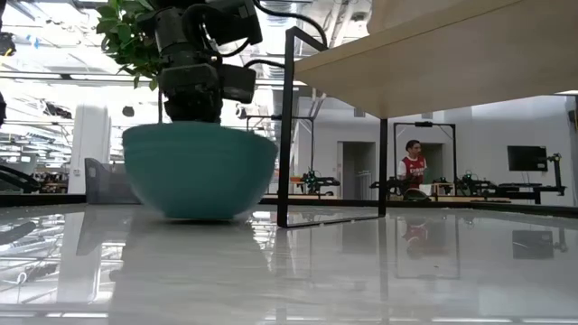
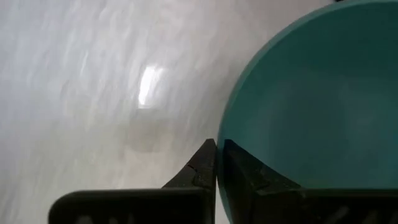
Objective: Place and stack bowls onto a shelf
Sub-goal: Stack the green bowl on top of the blue bowl on the shelf
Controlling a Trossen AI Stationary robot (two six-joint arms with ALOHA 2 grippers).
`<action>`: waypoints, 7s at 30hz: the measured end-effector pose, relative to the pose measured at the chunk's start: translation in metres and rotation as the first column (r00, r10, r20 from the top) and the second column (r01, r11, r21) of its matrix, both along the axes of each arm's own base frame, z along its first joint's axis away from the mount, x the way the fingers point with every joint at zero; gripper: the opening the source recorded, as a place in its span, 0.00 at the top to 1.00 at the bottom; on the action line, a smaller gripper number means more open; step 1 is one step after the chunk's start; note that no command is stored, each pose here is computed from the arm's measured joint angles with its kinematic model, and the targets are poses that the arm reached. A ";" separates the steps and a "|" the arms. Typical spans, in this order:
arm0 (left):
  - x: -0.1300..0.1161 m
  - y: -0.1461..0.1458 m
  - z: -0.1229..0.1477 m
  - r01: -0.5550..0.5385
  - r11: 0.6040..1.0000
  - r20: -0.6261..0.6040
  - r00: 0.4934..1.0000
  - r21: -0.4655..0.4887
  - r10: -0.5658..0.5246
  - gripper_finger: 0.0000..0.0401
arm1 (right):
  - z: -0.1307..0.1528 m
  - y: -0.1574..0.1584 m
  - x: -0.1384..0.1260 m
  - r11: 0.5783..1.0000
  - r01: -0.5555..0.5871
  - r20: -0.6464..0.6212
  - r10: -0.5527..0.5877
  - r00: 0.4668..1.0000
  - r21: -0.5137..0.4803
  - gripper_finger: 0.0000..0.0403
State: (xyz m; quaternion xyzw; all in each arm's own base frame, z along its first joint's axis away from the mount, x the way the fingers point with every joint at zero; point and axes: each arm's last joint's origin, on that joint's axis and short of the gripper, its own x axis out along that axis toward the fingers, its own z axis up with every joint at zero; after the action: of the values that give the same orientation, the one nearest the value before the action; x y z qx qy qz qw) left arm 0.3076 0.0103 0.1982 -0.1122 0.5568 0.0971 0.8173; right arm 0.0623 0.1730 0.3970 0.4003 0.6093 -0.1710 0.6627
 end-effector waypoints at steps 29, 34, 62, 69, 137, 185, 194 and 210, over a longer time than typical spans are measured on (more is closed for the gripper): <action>0.009 0.021 0.130 -0.250 0.930 0.106 0.968 0.270 0.229 1.00 | 0.018 -0.035 -0.010 0.995 -0.065 0.115 0.056 0.992 0.073 0.88; 0.009 0.029 0.157 -0.308 0.898 0.189 0.947 0.315 0.258 1.00 | 0.027 -0.058 -0.014 0.995 -0.092 0.295 0.075 0.952 0.046 0.88; 0.055 0.055 0.267 -0.754 0.420 0.818 0.573 0.506 0.043 1.00 | 0.069 -0.131 0.069 0.070 0.507 0.505 0.275 0.818 -0.859 0.83; 0.074 0.057 0.257 -0.737 0.436 0.825 0.564 0.516 -0.023 1.00 | 0.058 -0.129 0.112 0.023 0.441 0.435 0.215 0.874 -0.897 0.59; 0.015 0.014 0.306 -0.507 0.527 0.716 0.611 0.682 -0.338 0.40 | 0.087 -0.202 0.043 0.567 0.578 0.675 -0.052 0.736 -0.587 0.94; -0.039 0.049 0.313 -0.452 0.698 0.763 0.612 0.555 -0.210 0.40 | 0.000 0.005 0.017 0.995 0.086 0.112 -0.079 0.991 -0.058 0.94; -0.039 0.049 0.313 -0.466 0.715 0.783 0.594 0.522 -0.185 0.40 | -0.002 0.005 0.018 0.994 0.079 0.120 -0.071 0.990 -0.070 0.93; -0.039 0.050 0.314 -0.469 0.712 0.784 0.593 0.523 -0.185 0.40 | -0.017 0.009 0.018 0.992 0.044 0.062 -0.037 0.997 -0.115 0.90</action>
State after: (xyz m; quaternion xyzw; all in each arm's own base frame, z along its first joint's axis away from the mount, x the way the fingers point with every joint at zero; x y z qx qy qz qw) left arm 0.2685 0.0599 0.5118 0.1190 0.0451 0.3061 0.9434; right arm 0.0801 0.1821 0.3805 0.3782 0.5699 -0.2077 0.6994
